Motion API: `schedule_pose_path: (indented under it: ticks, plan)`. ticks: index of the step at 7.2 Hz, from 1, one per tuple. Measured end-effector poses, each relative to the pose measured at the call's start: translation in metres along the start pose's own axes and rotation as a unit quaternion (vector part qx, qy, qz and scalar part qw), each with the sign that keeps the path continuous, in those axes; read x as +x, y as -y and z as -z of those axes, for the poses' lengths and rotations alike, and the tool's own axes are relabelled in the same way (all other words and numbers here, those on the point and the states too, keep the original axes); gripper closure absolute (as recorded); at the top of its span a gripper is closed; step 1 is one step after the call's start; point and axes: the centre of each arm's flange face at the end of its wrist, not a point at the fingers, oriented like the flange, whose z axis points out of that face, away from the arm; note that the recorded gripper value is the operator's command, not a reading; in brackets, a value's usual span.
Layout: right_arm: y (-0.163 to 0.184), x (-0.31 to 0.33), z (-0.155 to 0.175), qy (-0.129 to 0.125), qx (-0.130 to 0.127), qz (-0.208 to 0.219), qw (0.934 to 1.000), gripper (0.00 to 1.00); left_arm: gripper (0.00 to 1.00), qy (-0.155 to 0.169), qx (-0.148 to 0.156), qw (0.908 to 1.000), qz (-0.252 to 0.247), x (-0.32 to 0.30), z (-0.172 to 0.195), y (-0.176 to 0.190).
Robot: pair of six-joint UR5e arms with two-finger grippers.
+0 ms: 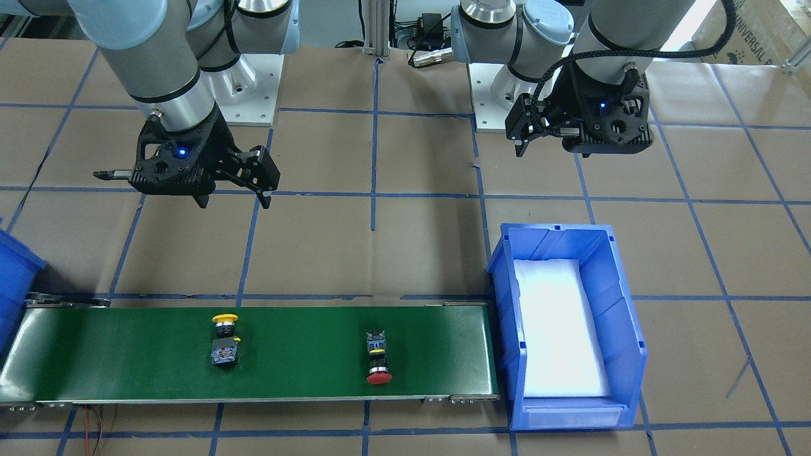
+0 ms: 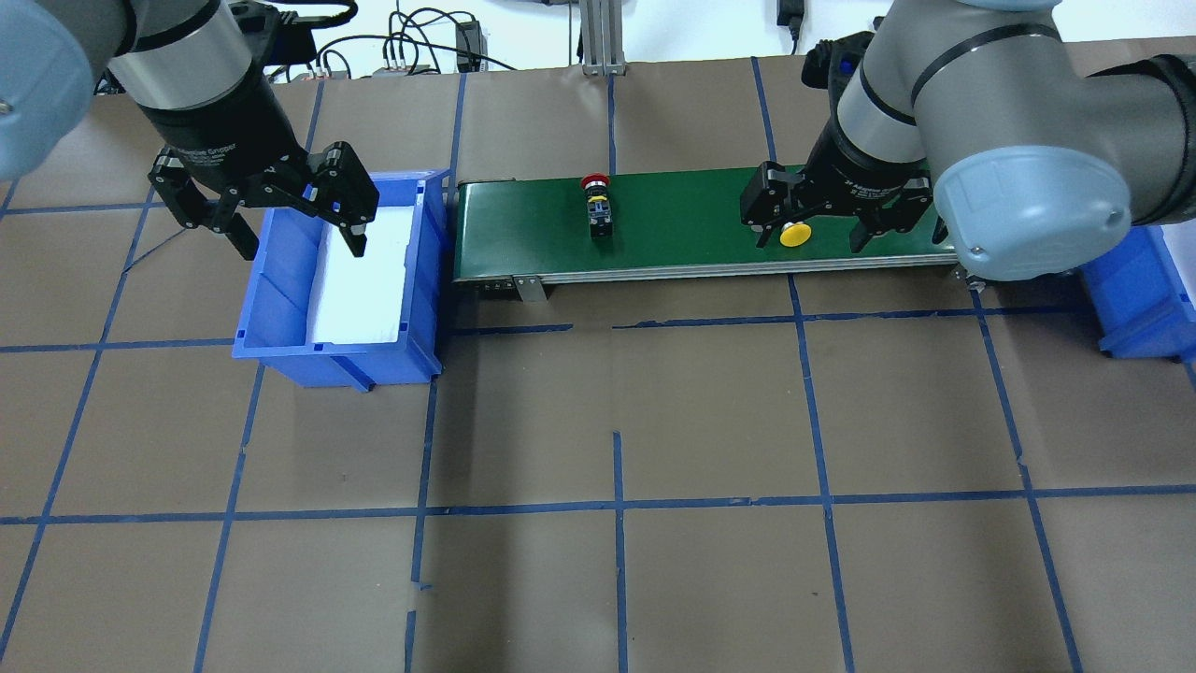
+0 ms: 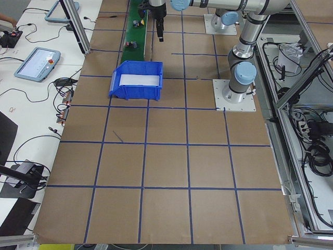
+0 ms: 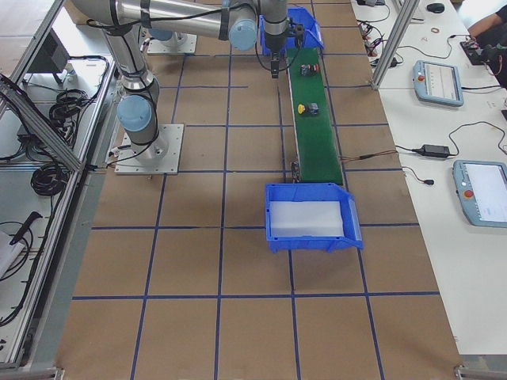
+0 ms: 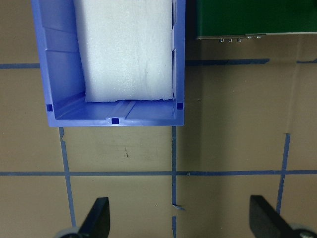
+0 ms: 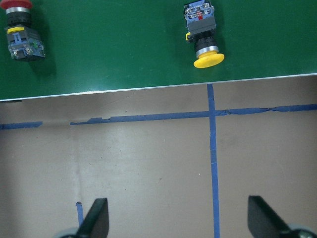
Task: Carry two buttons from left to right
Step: 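Grasp the yellow button on the conveyor with the right gripper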
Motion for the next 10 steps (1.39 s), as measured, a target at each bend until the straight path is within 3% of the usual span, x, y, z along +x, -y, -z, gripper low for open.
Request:
schedule_pose_path:
  ticks: [3,5,7,10]
  plan:
    - [0.014,0.018,-0.01,0.0,0.001,0.008,1.0,0.0,0.0,0.001,-0.001,1.0,0.0,0.0,0.0,0.0]
    - [0.056,0.069,-0.019,-0.005,0.02,-0.002,0.9998,0.0,0.0,0.002,-0.001,1.0,0.0,0.0,0.0,0.0]
    - [0.092,0.115,-0.036,-0.01,0.017,-0.016,0.9997,0.0,0.0,0.002,-0.001,1.0,0.0,-0.001,-0.001,0.0]
    - [0.151,0.132,-0.108,-0.001,0.012,-0.033,0.9994,0.0,0.0,0.002,-0.002,1.0,-0.001,-0.001,-0.001,0.0]
